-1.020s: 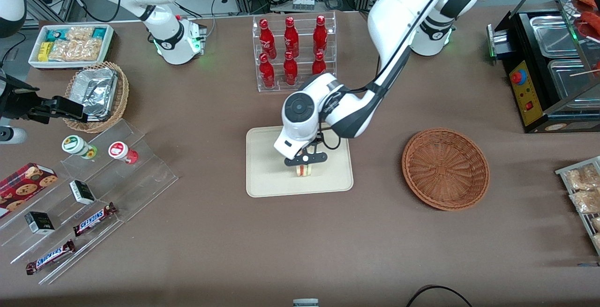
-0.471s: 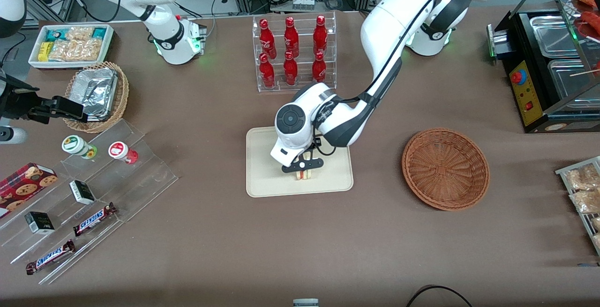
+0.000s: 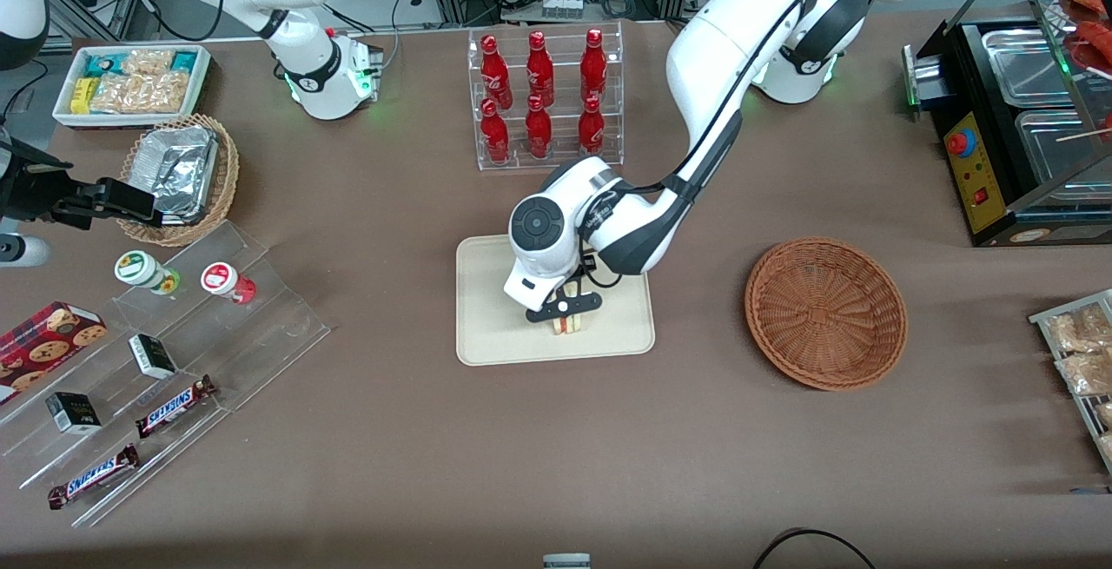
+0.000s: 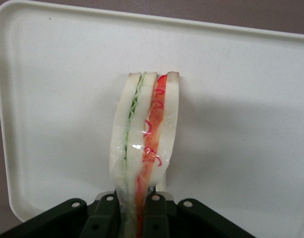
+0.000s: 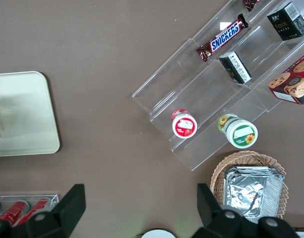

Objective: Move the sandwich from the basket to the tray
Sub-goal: 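Lower the sandwich onto the tray and open the left gripper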

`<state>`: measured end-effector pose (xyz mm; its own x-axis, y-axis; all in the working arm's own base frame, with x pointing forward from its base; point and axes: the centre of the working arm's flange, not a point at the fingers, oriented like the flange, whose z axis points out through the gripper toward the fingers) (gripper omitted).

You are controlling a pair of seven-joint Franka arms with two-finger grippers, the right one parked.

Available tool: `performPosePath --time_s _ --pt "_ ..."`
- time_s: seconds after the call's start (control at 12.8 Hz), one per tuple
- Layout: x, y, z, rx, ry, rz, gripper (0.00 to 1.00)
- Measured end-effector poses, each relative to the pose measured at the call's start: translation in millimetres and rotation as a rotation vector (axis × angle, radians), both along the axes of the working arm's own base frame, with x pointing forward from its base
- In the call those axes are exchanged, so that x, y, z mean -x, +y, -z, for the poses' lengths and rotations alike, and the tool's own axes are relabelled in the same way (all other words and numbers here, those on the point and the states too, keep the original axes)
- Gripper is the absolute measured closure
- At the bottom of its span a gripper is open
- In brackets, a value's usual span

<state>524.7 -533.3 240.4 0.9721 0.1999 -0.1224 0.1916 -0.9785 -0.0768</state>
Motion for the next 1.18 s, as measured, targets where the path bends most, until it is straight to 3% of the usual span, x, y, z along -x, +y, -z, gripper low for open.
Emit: performPosePath --time_s 0.08,0.16,0.71,1.18 --pt "0.2 -0.2 1.3 0.0 0.001 0.0 0.84" --pt "0.2 -0.3 2.6 0.0 0.001 0.0 0.78" --pt "-4.1 -3.0 -6.8 0.016 -0.015 -0.004 0.02" --pt "-14.1 -3.3 -86.0 0.071 -0.093 -0.012 0.0"
